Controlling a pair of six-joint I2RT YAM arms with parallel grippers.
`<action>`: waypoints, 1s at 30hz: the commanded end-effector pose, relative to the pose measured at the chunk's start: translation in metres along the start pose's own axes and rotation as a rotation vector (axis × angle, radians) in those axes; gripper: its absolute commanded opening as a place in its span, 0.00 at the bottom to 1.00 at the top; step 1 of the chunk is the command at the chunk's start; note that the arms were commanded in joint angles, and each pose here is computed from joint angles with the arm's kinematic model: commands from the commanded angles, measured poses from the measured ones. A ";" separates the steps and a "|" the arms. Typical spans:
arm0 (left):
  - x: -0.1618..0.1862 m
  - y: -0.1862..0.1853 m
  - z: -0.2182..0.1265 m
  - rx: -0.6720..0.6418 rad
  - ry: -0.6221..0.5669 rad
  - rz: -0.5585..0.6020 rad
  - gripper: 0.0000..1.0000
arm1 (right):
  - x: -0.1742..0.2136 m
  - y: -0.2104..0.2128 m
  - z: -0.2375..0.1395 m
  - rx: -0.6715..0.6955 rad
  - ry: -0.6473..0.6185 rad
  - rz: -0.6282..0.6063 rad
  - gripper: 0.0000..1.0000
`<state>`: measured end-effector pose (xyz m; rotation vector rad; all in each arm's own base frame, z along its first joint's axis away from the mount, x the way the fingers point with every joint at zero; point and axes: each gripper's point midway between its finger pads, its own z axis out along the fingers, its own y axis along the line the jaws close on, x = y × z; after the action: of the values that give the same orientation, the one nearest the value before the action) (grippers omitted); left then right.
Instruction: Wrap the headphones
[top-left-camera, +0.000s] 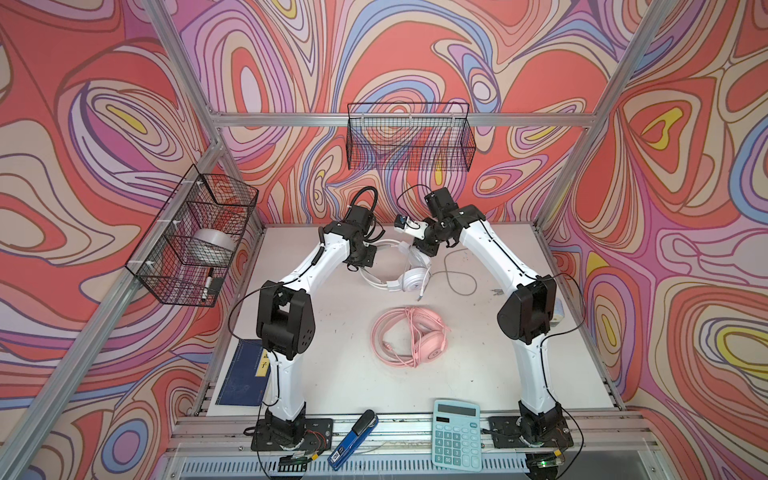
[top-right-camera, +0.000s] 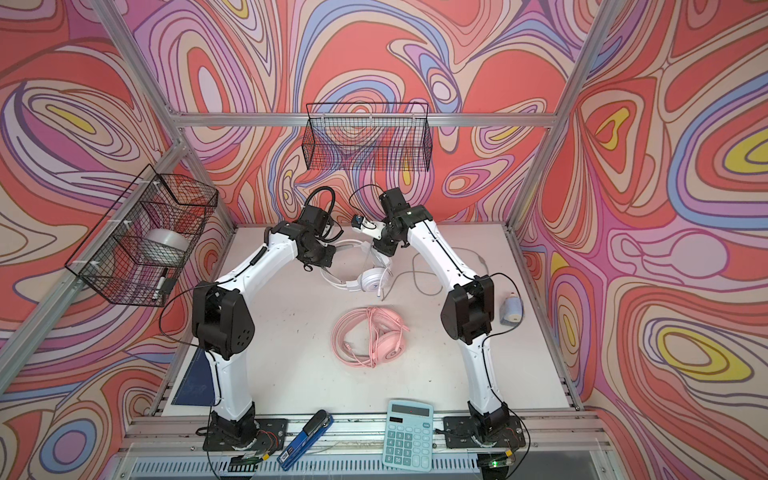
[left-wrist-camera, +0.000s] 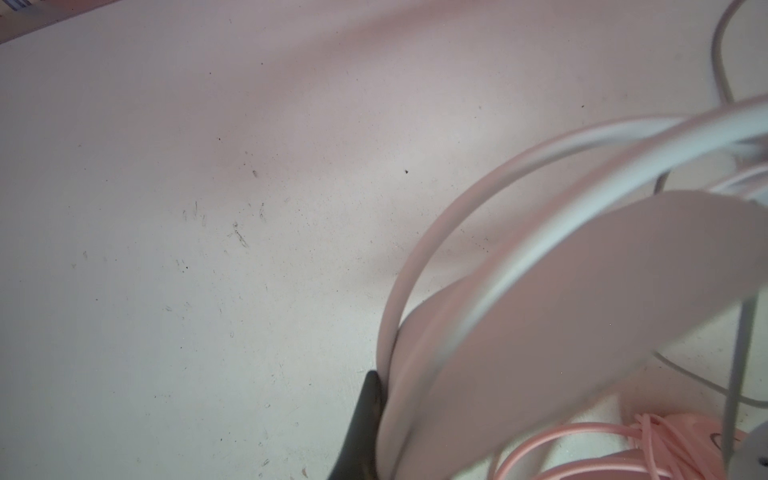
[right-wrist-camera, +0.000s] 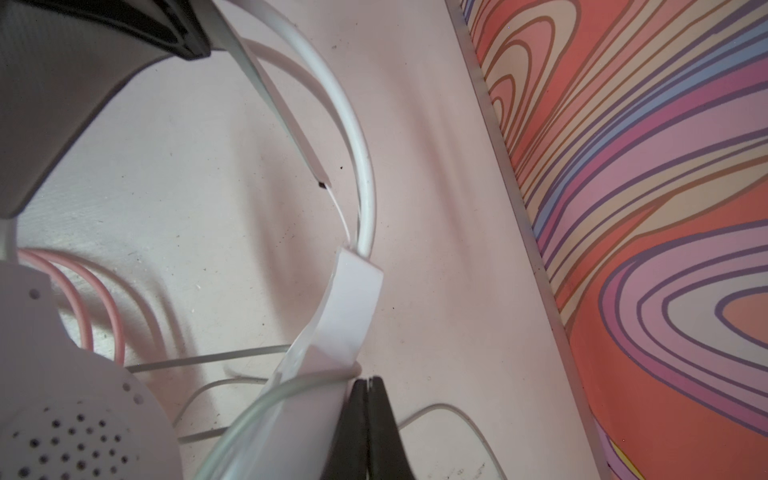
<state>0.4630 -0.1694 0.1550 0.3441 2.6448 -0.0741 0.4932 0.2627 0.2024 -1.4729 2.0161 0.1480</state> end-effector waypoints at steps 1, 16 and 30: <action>0.011 -0.015 -0.022 0.087 0.014 0.103 0.00 | 0.002 -0.029 0.003 0.039 -0.093 0.134 0.05; 0.016 -0.022 -0.021 0.139 0.020 0.110 0.00 | 0.016 -0.034 0.013 -0.066 -0.168 0.322 0.20; 0.009 -0.028 -0.043 0.336 -0.063 0.007 0.00 | 0.062 -0.037 0.051 -0.153 -0.149 0.634 0.24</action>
<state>0.4286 -0.1803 0.1523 0.4761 2.6763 -0.3564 0.5305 0.2259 0.1472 -0.9297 2.2795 0.5900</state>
